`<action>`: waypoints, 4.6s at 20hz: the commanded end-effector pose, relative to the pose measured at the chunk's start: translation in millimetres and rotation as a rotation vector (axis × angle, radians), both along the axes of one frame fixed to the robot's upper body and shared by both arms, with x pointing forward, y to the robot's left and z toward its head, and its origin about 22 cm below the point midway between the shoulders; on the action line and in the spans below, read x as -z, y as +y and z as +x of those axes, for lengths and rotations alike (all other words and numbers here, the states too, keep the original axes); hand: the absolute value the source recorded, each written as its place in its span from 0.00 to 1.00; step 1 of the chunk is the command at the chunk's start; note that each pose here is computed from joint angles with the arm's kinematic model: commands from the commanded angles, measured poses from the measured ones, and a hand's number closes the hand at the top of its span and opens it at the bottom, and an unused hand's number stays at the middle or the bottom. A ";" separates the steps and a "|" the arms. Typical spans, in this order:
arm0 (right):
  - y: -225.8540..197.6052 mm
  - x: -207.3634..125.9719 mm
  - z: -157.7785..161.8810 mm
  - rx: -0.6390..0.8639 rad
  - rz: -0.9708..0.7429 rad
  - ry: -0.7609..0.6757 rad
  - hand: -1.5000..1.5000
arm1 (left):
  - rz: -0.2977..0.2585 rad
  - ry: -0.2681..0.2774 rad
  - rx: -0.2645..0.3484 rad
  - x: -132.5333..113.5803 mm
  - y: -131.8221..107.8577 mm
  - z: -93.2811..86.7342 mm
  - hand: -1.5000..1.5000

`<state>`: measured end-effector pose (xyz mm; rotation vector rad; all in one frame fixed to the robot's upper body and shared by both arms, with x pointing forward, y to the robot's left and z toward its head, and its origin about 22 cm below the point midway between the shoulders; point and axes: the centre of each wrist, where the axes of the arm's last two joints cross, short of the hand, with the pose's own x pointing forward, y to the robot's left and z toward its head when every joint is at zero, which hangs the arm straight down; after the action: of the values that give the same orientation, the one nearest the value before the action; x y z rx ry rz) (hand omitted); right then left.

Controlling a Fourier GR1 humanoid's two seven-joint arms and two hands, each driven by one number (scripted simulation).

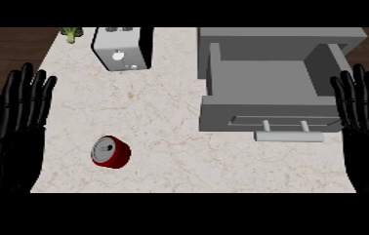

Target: Pick up the can, place it into the drawer and close the drawer

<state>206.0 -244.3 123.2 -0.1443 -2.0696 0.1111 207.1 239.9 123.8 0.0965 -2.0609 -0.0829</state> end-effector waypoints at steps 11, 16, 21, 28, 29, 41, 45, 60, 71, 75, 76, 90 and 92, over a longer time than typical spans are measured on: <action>-9.7 29.4 -21.9 0.168 0.132 0.275 0.00 | 0.099 0.347 0.408 5.3 60.3 -39.2 0.00; -44.5 27.7 -25.5 0.186 0.143 0.260 0.00 | 0.109 0.332 0.411 -16.5 82.4 -66.4 0.00; -79.8 17.2 -55.1 0.175 0.125 0.277 0.00 | 0.106 0.345 0.383 -17.1 113.3 -73.6 0.00; -89.4 46.4 -64.1 0.170 0.129 0.282 0.00 | 0.019 0.388 0.372 -19.8 124.2 -81.8 0.00; -84.0 31.9 -63.0 0.173 0.131 0.284 0.00 | 0.008 0.422 0.373 -21.0 112.7 -89.5 0.00; -105.9 35.1 -78.2 0.166 0.141 0.280 0.00 | -0.190 0.509 0.446 -28.6 102.6 -57.3 0.00; -133.1 32.4 -101.6 0.149 0.139 0.269 0.00 | -0.192 0.551 0.437 -6.6 94.4 -50.6 0.00; -125.0 23.7 -129.9 0.157 0.127 0.273 0.00 | -0.150 0.612 0.402 63.8 66.1 -14.3 0.00; -127.9 20.1 -124.7 0.158 0.132 0.263 0.00 | -0.153 0.615 0.300 111.1 67.3 -3.2 0.00; -139.6 18.5 -132.3 0.163 0.133 0.264 0.00 | -0.153 0.627 0.266 158.7 83.9 -0.7 0.00; -140.1 29.2 -138.2 0.168 0.140 0.265 0.00 | -0.132 0.608 0.248 155.8 91.1 -8.4 0.00; -142.9 6.6 -147.2 0.152 0.127 0.268 0.00 | -0.155 0.678 0.227 216.0 103.9 2.0 0.00; -146.4 10.4 -125.9 0.158 0.125 0.262 0.00 | -0.157 0.688 0.235 236.6 100.7 -1.2 0.00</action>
<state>73.1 -383.6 107.4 -0.2005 -1.7814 -0.0936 210.8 338.8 -88.3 -0.2355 -1.3948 -0.0982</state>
